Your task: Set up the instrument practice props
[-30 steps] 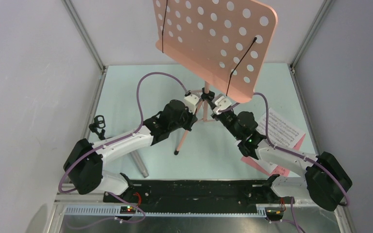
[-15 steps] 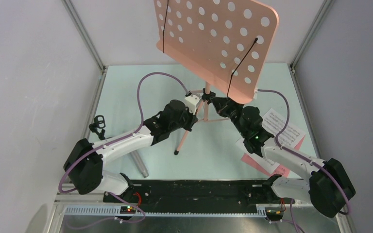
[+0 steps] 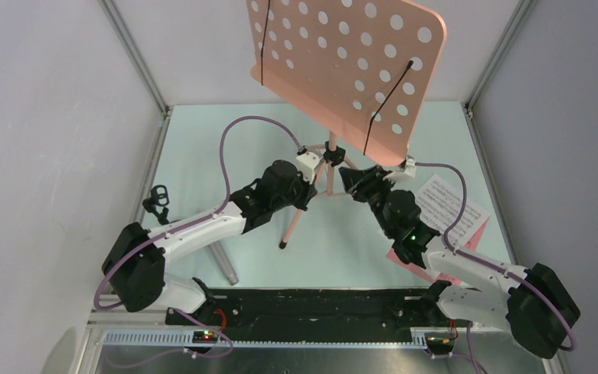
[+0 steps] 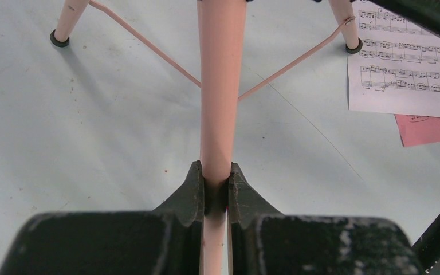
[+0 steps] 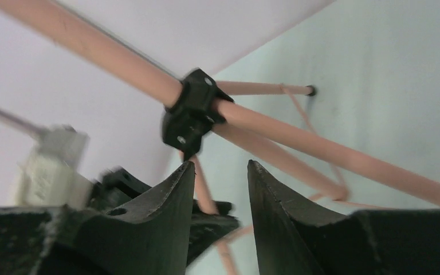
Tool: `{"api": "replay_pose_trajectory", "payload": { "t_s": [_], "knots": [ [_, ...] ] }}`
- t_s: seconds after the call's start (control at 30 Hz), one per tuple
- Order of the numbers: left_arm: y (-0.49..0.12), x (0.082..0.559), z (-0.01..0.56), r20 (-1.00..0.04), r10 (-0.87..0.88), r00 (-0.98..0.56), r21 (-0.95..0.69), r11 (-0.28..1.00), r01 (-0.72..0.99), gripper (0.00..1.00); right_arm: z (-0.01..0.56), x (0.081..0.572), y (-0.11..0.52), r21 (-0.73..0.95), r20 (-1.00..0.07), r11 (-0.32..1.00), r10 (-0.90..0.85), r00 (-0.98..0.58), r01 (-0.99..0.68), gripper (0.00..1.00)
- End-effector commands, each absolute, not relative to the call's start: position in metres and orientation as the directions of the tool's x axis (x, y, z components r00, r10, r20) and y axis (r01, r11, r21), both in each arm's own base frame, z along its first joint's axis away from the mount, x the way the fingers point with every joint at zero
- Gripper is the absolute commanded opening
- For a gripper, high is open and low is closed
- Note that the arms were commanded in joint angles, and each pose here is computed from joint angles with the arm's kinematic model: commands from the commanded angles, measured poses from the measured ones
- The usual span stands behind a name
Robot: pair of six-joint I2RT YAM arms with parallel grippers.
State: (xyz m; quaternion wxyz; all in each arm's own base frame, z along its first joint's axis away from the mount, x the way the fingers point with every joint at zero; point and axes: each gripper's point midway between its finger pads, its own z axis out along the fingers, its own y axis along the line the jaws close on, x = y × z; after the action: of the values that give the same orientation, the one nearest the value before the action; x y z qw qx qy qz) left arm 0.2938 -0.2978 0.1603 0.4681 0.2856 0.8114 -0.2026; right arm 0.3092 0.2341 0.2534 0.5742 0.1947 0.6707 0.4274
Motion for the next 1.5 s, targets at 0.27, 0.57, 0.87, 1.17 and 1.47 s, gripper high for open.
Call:
{"api": "replay_pose_trajectory", "payload": {
  "t_s": [0.27,0.57,0.87,1.17,1.47],
  "knots": [
    [-0.262,0.298,0.125,-0.794,0.376,-0.478,0.036,0.813,0.581,0.0,0.309,0.297,0.225,-0.173,-0.928,0.861,0.02,0.371,-0.479,0.45],
    [-0.262,0.299,0.127,-0.797,0.375,-0.473,0.04,0.815,0.579,0.0,0.293,0.312,0.235,-0.633,-0.742,0.699,-0.425,0.518,-0.333,0.56],
    [-0.261,0.298,0.125,-0.794,0.378,-0.476,0.04,0.814,0.579,0.0,0.304,0.324,0.246,-0.731,-0.629,0.642,-0.502,0.593,-0.231,0.58],
    [-0.26,0.299,0.125,-0.794,0.377,-0.477,0.044,0.818,0.574,0.0,0.308,0.327,0.257,-0.762,-0.584,0.617,-0.52,0.623,-0.199,0.55],
    [-0.261,0.299,0.125,-0.793,0.378,-0.478,0.043,0.818,0.574,0.0,0.316,0.328,0.251,-0.668,-0.67,0.714,-0.454,0.588,-0.211,0.0]
  ]
}}
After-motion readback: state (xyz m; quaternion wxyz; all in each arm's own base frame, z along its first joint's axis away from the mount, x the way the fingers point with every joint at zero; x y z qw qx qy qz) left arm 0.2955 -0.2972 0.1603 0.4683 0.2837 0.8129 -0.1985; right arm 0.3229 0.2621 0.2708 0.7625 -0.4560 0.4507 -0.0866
